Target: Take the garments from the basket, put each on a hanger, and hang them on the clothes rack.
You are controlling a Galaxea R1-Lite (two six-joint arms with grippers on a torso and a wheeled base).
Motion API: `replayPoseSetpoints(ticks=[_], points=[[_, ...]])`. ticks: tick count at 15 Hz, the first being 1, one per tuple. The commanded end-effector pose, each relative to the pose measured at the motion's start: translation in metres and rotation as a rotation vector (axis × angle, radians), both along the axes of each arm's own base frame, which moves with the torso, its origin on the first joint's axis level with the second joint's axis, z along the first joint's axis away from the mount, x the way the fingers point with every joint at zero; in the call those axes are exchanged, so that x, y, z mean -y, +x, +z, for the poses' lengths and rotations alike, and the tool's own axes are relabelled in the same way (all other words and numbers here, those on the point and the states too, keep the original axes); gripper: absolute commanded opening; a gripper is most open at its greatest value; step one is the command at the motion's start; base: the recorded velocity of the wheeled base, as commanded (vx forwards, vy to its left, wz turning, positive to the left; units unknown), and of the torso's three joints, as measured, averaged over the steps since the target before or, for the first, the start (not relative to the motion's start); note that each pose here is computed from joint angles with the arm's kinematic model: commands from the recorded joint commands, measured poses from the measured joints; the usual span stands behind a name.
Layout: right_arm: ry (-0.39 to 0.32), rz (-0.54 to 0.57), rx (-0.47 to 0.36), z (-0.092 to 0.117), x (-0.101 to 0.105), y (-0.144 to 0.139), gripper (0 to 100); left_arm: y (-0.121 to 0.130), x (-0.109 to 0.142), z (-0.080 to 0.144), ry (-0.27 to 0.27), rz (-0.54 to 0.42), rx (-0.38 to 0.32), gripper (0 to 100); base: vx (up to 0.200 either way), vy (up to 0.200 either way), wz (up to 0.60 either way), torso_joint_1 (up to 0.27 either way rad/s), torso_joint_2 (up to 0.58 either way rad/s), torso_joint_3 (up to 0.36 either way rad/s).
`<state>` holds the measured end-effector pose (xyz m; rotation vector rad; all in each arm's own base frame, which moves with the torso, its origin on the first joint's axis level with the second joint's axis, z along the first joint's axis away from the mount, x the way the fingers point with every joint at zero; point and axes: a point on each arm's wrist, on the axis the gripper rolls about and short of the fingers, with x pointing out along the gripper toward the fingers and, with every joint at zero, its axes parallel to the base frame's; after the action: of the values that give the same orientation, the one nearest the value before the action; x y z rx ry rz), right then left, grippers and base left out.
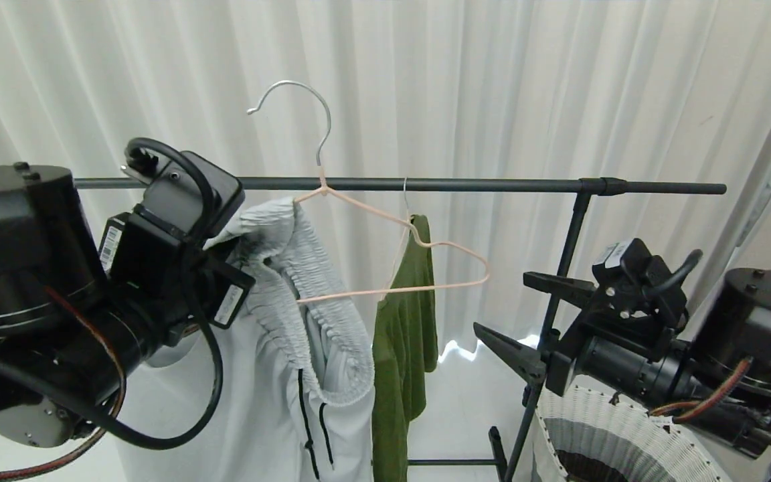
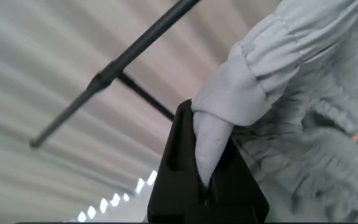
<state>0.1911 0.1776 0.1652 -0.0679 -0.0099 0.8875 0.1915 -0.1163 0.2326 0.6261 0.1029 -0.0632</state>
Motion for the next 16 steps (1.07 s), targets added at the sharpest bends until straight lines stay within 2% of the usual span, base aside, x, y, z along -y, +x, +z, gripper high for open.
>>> replayPoseSetpoints(ticks=[1,3,5,7,9,12,16], points=[[0.014,-0.027,-0.060,0.006,-0.003,0.010,100,0.011,0.008,0.005,-0.087,0.012,0.007,0,0.000,0.000,0.00,0.000,0.00,0.000],[0.029,-0.034,-0.118,0.011,-0.012,0.013,100,0.017,0.014,0.015,-0.191,0.009,0.047,0,0.000,0.000,0.00,0.000,0.00,0.000],[0.045,-0.021,-0.162,0.008,-0.029,0.012,100,0.023,0.018,0.022,-0.245,0.005,0.110,0,0.000,0.000,0.00,0.000,0.00,0.000],[0.076,-0.014,-0.182,0.009,-0.050,0.011,100,0.031,0.024,0.022,-0.276,-0.001,0.162,0,0.000,0.000,0.00,0.000,0.00,0.000],[0.102,-0.014,-0.190,0.011,-0.066,0.014,100,0.030,0.030,0.023,-0.288,-0.022,0.176,0,0.000,0.000,0.00,0.000,0.00,0.000],[0.113,-0.014,-0.218,0.004,-0.077,0.022,100,0.020,0.040,0.025,-0.297,-0.084,0.173,0,0.000,0.000,0.00,0.000,0.00,0.000],[0.106,-0.023,-0.248,-0.005,-0.081,0.027,100,0.014,0.046,0.027,-0.303,-0.142,0.174,0,0.000,0.000,0.00,0.000,0.00,0.000]])
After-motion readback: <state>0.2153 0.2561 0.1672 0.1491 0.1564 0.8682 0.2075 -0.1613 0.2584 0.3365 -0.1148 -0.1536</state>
